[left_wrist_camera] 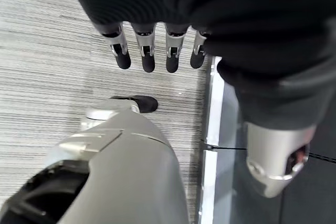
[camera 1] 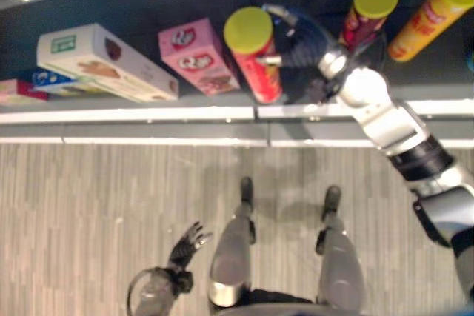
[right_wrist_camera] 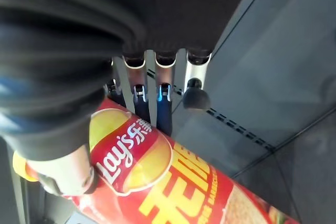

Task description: Put the goods on the table back onto the shelves and tidy them up.

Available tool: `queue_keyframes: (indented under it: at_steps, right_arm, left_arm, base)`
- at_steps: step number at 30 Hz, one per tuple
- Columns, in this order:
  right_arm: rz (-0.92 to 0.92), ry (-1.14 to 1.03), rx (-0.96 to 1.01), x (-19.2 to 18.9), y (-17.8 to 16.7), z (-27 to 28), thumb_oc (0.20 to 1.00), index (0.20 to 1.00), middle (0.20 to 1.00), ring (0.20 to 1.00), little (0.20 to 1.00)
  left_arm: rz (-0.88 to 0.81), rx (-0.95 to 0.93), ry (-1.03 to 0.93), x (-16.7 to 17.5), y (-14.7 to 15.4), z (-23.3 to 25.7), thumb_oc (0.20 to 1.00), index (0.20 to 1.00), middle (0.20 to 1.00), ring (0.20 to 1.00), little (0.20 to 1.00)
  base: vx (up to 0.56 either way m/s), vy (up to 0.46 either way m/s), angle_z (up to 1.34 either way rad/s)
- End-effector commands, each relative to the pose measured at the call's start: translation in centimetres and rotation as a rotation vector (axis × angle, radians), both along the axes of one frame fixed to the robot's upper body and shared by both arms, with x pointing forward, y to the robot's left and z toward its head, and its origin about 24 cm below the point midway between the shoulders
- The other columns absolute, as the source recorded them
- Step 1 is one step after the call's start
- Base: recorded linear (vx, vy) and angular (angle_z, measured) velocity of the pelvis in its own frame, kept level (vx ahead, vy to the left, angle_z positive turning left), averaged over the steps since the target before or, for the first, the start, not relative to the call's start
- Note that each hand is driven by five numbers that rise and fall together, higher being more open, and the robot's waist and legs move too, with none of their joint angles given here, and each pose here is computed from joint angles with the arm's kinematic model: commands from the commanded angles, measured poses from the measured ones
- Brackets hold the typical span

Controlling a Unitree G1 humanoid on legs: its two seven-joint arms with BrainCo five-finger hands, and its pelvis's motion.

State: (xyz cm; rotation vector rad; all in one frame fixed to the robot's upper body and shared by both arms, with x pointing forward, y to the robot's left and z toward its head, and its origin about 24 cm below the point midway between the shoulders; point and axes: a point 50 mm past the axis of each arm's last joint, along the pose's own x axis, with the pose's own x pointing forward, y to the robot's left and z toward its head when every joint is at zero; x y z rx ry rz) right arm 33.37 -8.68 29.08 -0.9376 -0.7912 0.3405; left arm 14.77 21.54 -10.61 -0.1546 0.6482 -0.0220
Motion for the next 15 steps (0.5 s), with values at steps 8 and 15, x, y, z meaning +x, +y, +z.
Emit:
queue_keyframes:
  at_steps: [8, 15]
  right_arm:
    - [0.008, -0.278, 0.024, -1.7, 0.8, 7.0, 0.2, 0.2, 0.2, 0.2, 0.2]
    - [-0.082, -0.36, 0.05, -1.3, -0.6, 9.2, 0.2, 0.2, 0.2, 0.2, 0.2]
  left_arm:
    - [-0.038, 0.005, -0.037, 0.1, 0.5, 0.8, 1.0, 1.0, 1.0, 1.0, 1.0]
    - [-0.053, 0.0, -0.058, 0.3, 0.3, 1.1, 1.0, 1.0, 1.0, 1.0, 1.0]
  base:
    - [0.0, 0.003, 0.01]
    - [0.01, 0.023, 0.01]
